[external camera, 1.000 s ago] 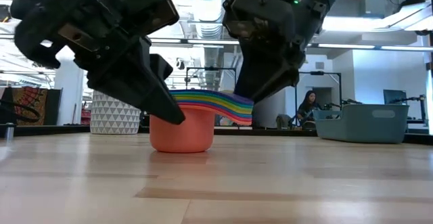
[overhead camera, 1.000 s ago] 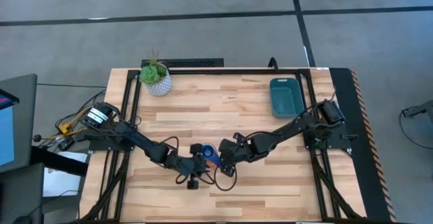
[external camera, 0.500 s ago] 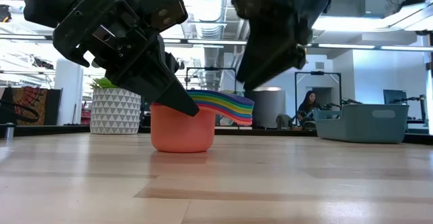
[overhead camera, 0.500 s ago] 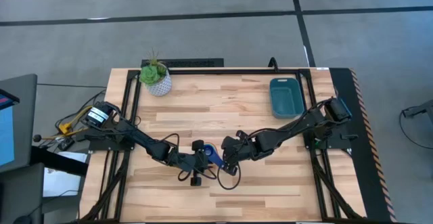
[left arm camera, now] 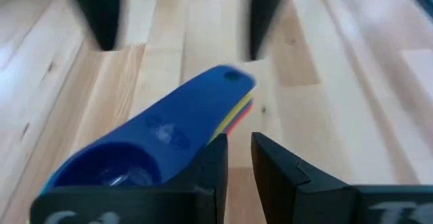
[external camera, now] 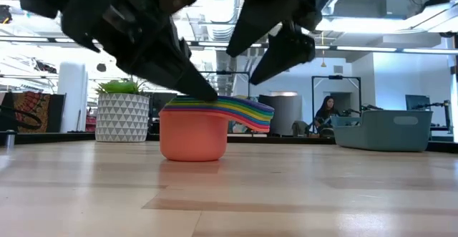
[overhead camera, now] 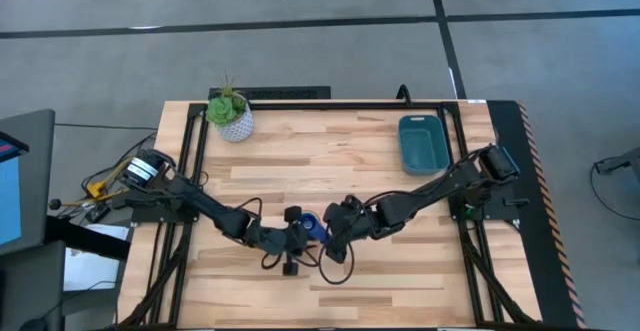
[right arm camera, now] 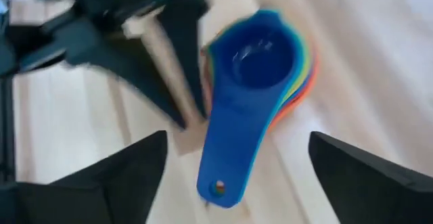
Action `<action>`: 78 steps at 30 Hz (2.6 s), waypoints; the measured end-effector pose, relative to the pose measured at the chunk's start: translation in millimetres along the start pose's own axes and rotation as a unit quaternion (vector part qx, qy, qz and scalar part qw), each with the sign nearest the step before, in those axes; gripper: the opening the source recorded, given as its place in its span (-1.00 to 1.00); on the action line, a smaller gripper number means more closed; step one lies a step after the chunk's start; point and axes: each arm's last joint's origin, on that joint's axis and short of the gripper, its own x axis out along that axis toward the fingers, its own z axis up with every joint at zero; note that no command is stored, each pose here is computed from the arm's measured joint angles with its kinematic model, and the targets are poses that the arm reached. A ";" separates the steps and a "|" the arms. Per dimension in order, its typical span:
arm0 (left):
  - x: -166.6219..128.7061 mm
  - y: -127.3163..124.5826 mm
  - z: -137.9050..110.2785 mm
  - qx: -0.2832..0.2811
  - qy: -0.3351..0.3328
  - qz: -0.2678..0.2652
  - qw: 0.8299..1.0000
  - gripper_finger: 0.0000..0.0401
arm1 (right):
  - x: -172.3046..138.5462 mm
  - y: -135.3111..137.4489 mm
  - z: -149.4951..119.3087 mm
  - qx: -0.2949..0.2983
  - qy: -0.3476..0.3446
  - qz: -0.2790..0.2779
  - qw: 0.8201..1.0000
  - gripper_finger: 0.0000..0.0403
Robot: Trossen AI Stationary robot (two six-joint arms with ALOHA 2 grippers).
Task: Nest measuring cups in basket
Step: Stack the dark blue measuring cup into the light blue measuring cup, then put the nested measuring cups into the blue bin
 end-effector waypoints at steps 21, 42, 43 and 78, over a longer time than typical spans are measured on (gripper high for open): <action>-66.3 -1.2 35.0 0.023 -0.013 0.074 0.997 -0.73 | 24.2 16.8 9.2 -0.026 0.012 -0.067 0.997 0.95; -67.5 2.3 30.6 0.013 0.004 0.104 0.995 -0.73 | 53.1 14.3 -9.5 -0.030 0.072 -0.065 0.995 0.89; -67.6 2.3 30.3 0.014 0.006 0.104 0.994 -0.73 | 53.4 14.5 -8.5 -0.028 0.070 -0.063 0.995 0.88; -67.4 2.4 29.8 0.015 0.007 0.105 0.994 -0.73 | 59.5 -11.4 2.8 -0.129 0.125 -0.053 0.982 0.32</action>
